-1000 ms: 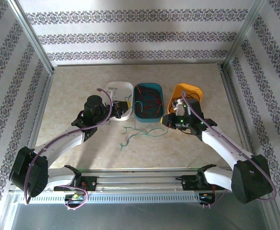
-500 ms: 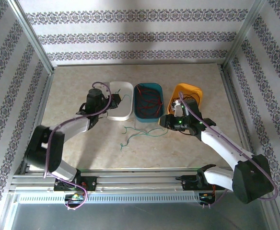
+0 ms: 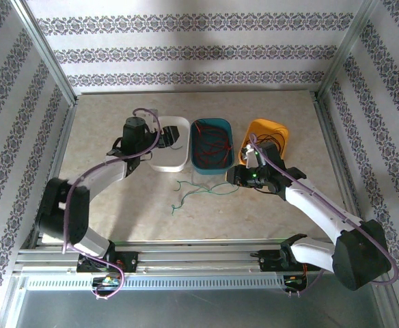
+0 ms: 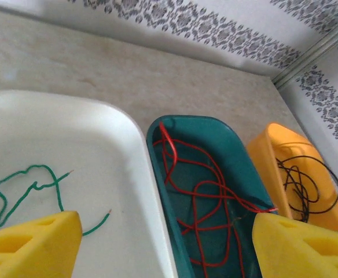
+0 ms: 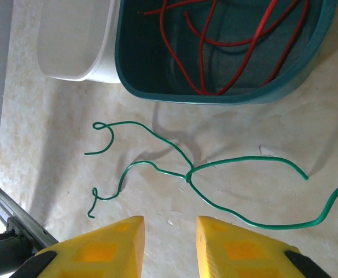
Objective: Untangle the cables
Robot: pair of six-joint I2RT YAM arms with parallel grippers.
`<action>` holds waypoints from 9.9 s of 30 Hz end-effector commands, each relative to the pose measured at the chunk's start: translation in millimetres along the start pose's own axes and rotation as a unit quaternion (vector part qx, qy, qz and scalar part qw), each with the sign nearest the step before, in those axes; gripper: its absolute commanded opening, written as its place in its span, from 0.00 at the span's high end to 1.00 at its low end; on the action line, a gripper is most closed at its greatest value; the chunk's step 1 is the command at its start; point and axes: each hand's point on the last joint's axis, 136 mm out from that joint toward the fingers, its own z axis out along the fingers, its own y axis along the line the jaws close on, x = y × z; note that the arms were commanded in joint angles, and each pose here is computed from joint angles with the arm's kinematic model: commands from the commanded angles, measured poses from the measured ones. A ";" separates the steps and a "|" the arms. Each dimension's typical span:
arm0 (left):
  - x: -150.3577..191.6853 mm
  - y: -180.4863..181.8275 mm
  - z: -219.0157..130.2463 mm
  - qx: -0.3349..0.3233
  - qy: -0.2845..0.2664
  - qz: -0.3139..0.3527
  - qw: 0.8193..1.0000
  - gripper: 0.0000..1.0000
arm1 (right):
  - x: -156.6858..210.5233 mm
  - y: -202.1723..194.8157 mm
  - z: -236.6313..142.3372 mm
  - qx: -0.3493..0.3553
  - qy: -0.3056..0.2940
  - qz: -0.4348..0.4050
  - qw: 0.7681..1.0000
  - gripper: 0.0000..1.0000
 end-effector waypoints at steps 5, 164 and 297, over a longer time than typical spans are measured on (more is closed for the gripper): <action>99.6 -3.8 -50.0 -0.057 0.197 0.089 0.975 0.22 | -9.5 -8.7 -3.7 0.014 -0.018 0.006 1.000 0.71; 37.4 -27.0 -36.2 0.028 0.069 -0.152 0.986 0.40 | -129.5 166.5 33.9 -0.213 -0.104 -0.102 0.966 1.00; 115.3 -179.0 -41.4 0.275 0.194 0.210 0.918 0.94 | -6.8 90.3 25.6 -0.167 0.109 -0.044 0.979 1.00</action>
